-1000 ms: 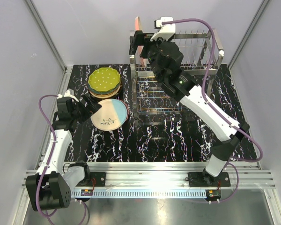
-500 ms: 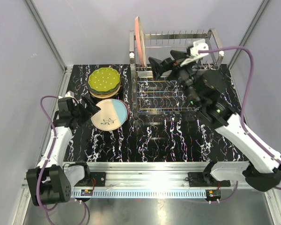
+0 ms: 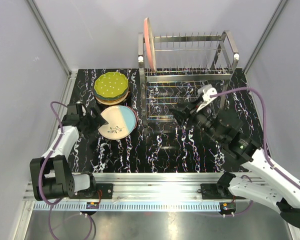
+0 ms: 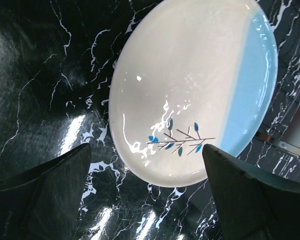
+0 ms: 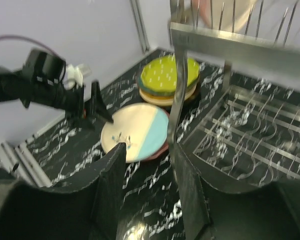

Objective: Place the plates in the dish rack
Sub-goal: Grab a plate with the left arm

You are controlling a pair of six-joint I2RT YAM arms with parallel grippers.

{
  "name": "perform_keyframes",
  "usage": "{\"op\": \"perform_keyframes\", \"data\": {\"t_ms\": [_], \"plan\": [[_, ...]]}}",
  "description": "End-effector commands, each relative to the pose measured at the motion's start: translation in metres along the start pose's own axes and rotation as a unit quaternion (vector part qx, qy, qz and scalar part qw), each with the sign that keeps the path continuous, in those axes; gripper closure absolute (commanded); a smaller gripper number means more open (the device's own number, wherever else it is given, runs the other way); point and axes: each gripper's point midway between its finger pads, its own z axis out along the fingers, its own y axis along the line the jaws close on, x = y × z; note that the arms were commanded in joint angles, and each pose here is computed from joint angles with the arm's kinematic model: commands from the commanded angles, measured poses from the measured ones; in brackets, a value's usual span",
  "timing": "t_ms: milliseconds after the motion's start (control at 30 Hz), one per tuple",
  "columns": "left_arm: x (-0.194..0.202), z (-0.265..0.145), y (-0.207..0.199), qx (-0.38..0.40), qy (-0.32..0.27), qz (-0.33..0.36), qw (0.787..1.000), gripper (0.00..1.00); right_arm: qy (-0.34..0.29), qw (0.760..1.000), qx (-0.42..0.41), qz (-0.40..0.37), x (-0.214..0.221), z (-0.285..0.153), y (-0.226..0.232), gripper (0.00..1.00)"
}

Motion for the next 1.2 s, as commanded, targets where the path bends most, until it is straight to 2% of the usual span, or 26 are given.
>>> {"op": "perform_keyframes", "data": {"t_ms": [0, 233, 500, 900, 1000, 1033, 1067, 1133, 1167], "plan": [[-0.020, -0.004, -0.005, -0.003, -0.030, 0.012, 0.999, 0.05, 0.002, 0.999, -0.035, 0.036, 0.011, -0.018, 0.013, 0.50], [-0.010, 0.008, 0.006, -0.023, -0.005, -0.004, 1.000, 0.05, 0.032, 0.997, -0.034, 0.063, 0.054, -0.033, 0.008, 0.50], [0.001, 0.020, 0.004, -0.008, 0.020, -0.024, 0.999, 0.05, 0.035, 0.995, -0.036, 0.087, 0.075, -0.041, 0.007, 0.48], [0.007, 0.029, 0.000, 0.013, 0.029, -0.039, 0.999, 0.22, 0.049, 0.993, -0.026, 0.105, 0.088, -0.047, 0.005, 0.53], [0.007, 0.029, 0.000, 0.013, 0.028, -0.040, 0.999, 0.33, 0.049, 0.992, -0.026, 0.112, 0.090, -0.048, 0.005, 0.55], [0.008, 0.029, 0.002, 0.008, 0.031, -0.040, 0.999, 0.43, 0.050, 0.992, -0.028, 0.114, 0.090, -0.048, 0.006, 0.55], [0.009, 0.030, 0.004, 0.002, 0.033, -0.040, 0.999, 0.48, 0.052, 0.992, -0.028, 0.114, 0.091, -0.048, 0.006, 0.55], [0.011, 0.030, 0.006, -0.003, 0.037, -0.042, 0.998, 0.63, 0.058, 0.992, -0.023, 0.108, 0.091, -0.049, 0.005, 0.56], [0.011, 0.031, 0.006, -0.002, 0.039, -0.043, 0.998, 0.67, 0.060, 0.992, -0.021, 0.105, 0.091, -0.049, 0.004, 0.56]]}}
